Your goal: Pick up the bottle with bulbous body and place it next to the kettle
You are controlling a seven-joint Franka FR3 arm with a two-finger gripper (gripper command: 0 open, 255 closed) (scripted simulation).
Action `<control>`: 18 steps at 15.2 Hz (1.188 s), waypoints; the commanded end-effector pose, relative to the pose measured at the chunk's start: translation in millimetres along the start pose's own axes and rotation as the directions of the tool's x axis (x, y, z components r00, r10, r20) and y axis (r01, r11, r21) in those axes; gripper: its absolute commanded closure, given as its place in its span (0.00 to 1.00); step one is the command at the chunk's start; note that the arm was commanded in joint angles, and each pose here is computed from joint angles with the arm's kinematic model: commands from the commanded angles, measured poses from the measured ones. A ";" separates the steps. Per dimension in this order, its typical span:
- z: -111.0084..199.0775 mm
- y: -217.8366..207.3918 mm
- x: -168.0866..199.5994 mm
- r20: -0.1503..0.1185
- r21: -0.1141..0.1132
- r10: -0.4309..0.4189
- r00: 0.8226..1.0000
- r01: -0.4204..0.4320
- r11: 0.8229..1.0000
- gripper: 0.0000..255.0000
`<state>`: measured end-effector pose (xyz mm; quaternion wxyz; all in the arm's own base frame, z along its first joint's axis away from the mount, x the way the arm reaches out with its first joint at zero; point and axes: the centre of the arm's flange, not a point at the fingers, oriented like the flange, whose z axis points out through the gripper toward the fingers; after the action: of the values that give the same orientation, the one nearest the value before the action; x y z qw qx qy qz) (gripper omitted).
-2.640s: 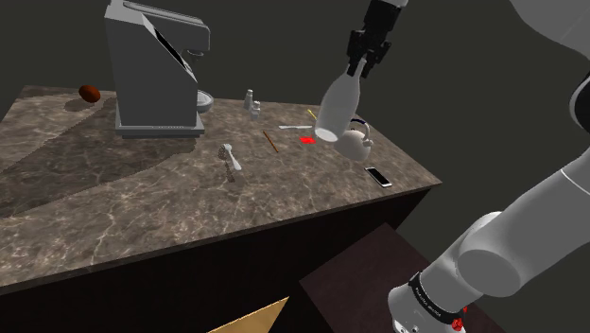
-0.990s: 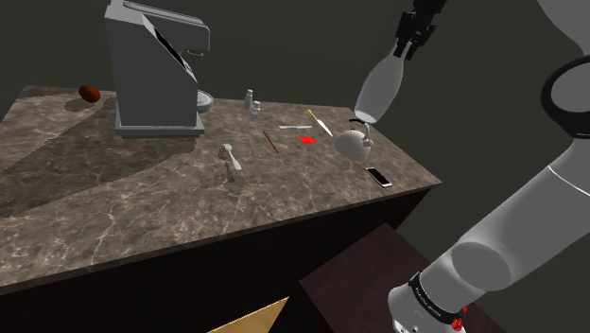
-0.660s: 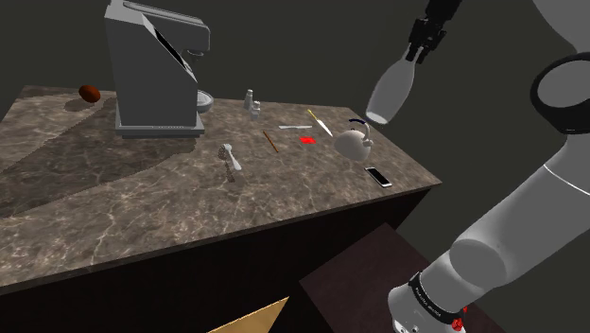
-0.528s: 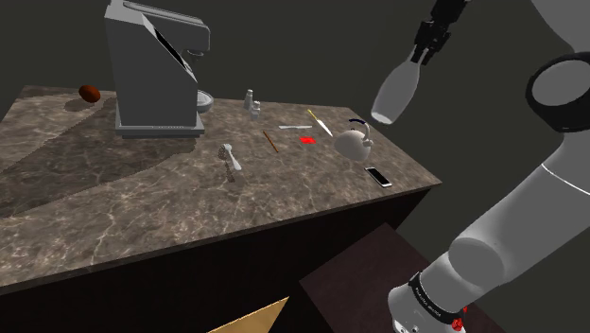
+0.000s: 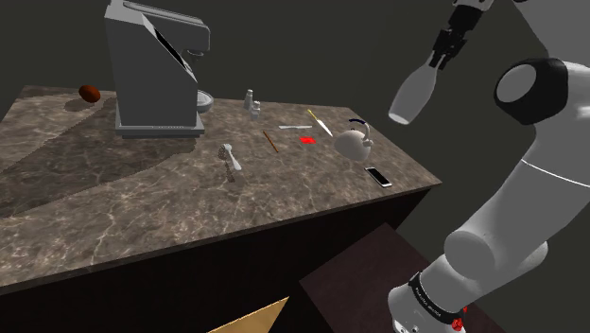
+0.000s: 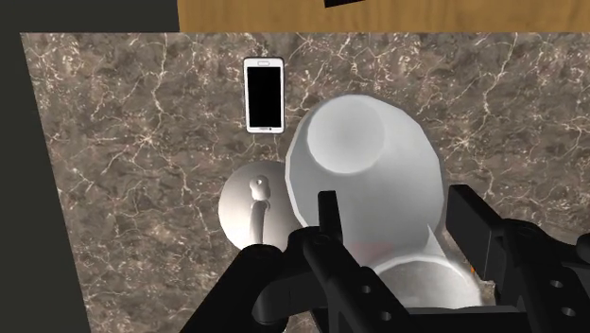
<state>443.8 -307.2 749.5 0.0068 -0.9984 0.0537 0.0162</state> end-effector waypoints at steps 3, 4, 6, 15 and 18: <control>19.8 7.5 0.0 -0.001 -0.001 -0.001 1.000 0.001 1.000 1.00; 25.1 7.6 0.2 -0.001 -0.001 -0.001 1.000 0.001 1.000 1.00; 35.7 7.7 0.6 -0.001 -0.001 -0.001 1.000 0.001 1.000 1.00; 83.1 8.3 2.1 -0.001 -0.001 -0.001 1.000 0.001 1.000 1.00; 99.0 8.4 2.7 -0.001 -0.001 -0.001 1.000 0.001 1.000 1.00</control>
<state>443.3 -315.0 655.4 0.0067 -0.9984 0.0530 0.0162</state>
